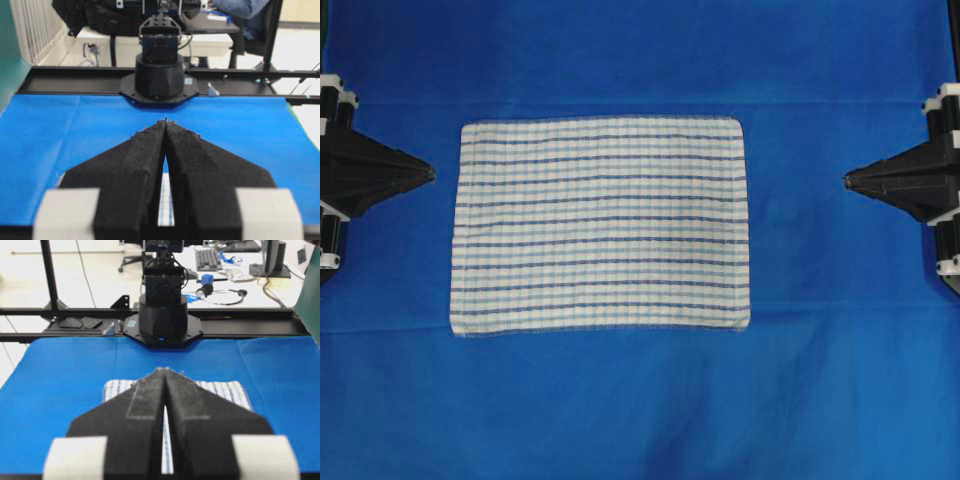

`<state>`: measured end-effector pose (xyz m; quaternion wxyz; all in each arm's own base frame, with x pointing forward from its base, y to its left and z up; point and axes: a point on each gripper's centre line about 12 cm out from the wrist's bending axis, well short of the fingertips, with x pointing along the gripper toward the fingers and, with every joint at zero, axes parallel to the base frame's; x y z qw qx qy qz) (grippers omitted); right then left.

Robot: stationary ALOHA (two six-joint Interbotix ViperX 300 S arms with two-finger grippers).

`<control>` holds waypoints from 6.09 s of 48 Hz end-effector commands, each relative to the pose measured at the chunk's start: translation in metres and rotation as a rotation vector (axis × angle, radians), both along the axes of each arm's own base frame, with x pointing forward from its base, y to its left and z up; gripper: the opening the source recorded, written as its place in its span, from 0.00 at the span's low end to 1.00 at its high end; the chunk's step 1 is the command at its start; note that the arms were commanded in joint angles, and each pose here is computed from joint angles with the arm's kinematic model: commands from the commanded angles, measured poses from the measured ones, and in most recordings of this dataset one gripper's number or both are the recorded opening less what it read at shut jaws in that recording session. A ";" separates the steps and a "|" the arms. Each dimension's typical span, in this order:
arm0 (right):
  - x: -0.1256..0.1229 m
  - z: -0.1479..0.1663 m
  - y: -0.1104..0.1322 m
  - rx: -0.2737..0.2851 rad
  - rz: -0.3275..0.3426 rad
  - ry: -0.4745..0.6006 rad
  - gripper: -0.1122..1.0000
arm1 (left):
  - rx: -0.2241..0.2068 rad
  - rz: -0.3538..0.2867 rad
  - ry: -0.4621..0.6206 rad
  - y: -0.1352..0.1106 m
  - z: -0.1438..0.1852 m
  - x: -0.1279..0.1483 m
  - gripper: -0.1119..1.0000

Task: Fold the blue towel.
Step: 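Move both grippers to the towel's far corners and grasp them, then lift the far edge and fold it toward the near edge with both grippers, then release the folded edge and open both grippers, then grasp the folded strip's left and right ends with both grippers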

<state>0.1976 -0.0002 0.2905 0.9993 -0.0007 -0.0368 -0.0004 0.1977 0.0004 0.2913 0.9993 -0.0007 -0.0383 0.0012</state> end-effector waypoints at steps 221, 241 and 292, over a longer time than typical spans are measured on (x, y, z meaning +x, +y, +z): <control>0.096 -0.146 0.050 0.250 0.063 0.761 0.14 | -0.206 -0.157 0.813 -0.056 -0.163 0.000 0.20; 0.106 -0.146 0.054 0.251 0.068 0.762 0.14 | -0.202 -0.161 0.816 -0.058 -0.163 0.004 0.29; 0.113 -0.168 -0.027 0.283 -0.170 0.842 0.63 | -0.246 0.107 0.830 0.005 -0.169 0.015 0.65</control>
